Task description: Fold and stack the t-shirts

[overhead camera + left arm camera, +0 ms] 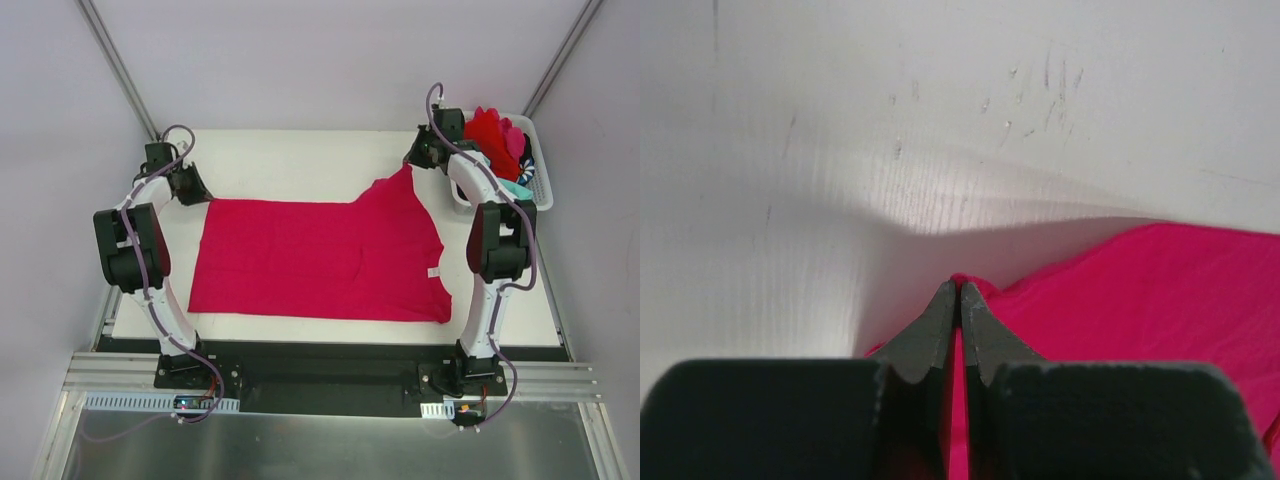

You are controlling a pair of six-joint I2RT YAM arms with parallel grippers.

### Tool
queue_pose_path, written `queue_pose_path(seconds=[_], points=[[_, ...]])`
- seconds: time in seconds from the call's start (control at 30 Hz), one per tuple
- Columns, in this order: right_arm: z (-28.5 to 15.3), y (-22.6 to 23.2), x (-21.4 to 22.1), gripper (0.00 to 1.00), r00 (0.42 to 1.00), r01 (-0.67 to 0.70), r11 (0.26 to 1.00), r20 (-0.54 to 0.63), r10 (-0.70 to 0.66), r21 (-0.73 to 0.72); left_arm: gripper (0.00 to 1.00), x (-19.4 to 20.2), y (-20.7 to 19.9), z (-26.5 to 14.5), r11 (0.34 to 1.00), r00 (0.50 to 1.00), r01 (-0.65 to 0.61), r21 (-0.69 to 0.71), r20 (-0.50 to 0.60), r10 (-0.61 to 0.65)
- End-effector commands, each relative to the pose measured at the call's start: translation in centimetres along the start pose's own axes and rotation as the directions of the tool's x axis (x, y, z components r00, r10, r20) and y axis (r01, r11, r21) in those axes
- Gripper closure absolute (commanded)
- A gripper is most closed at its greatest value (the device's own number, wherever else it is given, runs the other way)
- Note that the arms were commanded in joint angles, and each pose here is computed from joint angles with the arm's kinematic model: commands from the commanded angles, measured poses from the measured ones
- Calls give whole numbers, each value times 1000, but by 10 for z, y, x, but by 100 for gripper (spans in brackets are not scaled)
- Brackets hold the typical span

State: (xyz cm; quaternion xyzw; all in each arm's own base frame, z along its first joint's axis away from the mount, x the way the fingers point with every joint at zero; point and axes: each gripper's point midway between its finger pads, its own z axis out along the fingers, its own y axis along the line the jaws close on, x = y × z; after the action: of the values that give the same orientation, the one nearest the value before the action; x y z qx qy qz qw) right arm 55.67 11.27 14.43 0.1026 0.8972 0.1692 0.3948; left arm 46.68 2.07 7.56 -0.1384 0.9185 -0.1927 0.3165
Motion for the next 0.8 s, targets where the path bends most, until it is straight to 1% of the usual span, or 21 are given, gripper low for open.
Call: queue_pose_path(seconds=[0.0,0.17,0.37,0.73,0.77], points=[[-41,19,-40,99,992,58,995,114,-49,-76,100,-29,0,-29,998,992,-41,38,117,37],[-56,20,-42,99,989,90,993,128,-79,-81,100,-32,-2,-40,996,987,-64,58,148,55],[-73,14,-39,99,986,117,989,132,-105,-87,100,-27,-7,-42,993,987,-81,86,145,68],[-101,0,-13,99,987,124,990,109,-116,-71,100,-20,-2,-47,994,984,-96,52,153,87],[-103,-2,-13,99,984,149,987,112,-141,-64,100,-21,-2,-49,994,982,-100,44,162,92]])
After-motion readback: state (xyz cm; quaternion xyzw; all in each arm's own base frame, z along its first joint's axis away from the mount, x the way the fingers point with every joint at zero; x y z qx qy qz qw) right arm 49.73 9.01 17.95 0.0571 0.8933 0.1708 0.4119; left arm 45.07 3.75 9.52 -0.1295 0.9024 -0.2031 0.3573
